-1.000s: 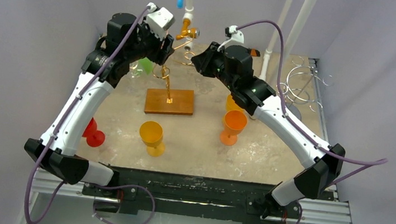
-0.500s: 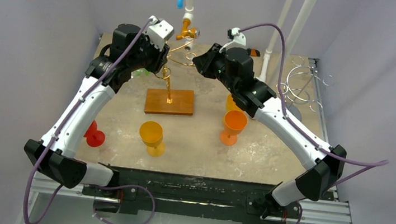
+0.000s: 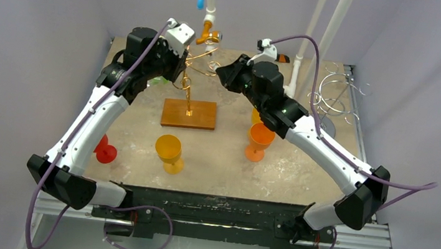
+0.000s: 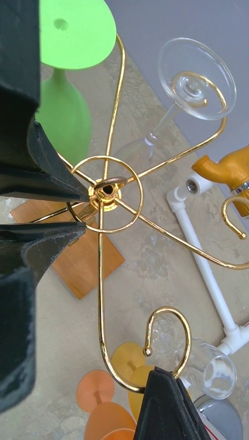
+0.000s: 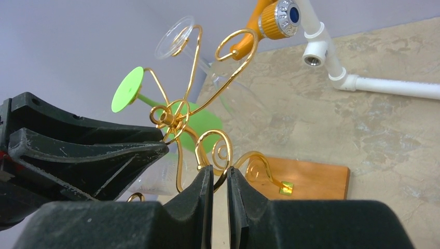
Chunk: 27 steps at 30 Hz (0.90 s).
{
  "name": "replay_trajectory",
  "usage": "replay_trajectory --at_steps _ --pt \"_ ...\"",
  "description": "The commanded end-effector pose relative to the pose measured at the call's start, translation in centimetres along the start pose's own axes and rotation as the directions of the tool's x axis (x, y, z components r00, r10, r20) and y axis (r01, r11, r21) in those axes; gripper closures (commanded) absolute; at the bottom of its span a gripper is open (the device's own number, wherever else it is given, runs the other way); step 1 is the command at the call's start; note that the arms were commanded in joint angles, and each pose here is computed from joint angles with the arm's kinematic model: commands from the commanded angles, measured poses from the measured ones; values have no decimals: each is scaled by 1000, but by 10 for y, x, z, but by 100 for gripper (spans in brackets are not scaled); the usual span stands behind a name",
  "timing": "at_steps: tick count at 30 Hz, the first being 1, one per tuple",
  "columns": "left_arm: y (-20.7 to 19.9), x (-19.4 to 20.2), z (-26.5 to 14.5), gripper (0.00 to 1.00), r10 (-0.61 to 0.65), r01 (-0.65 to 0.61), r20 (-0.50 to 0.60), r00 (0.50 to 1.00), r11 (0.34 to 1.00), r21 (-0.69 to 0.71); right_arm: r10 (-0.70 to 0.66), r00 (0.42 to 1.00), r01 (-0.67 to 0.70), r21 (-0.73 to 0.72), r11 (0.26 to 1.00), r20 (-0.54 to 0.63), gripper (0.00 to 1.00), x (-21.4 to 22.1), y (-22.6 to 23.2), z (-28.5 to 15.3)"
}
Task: Place the wine glass upside down on the wine glass rack
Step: Adjust the wine rack at the center of the board.
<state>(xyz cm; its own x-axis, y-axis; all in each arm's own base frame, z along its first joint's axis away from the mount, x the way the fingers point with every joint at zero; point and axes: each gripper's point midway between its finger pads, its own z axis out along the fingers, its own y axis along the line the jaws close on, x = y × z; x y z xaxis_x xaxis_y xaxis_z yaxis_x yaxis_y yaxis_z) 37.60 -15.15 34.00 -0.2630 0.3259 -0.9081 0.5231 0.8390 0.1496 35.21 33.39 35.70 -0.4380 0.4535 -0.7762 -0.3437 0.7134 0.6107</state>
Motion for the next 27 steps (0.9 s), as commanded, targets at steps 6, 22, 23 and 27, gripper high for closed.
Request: replay_trajectory --at_steps 6,22,23,27 --pt "10 -1 9 79 23 -22 16 1000 999 -37 -7 979 -4 -56 998 -202 84 73 16 -27" --pt "8 -2 13 80 27 -26 27 999 999 -25 25 982 -35 -49 998 -188 75 75 17 -41" --pt "8 -2 12 80 26 -25 27 999 999 -24 23 981 -33 -48 998 -194 74 75 18 -39" --pt "7 2 10 81 29 -29 20 999 999 -25 -1 977 -16 -76 997 -212 72 75 28 -32"
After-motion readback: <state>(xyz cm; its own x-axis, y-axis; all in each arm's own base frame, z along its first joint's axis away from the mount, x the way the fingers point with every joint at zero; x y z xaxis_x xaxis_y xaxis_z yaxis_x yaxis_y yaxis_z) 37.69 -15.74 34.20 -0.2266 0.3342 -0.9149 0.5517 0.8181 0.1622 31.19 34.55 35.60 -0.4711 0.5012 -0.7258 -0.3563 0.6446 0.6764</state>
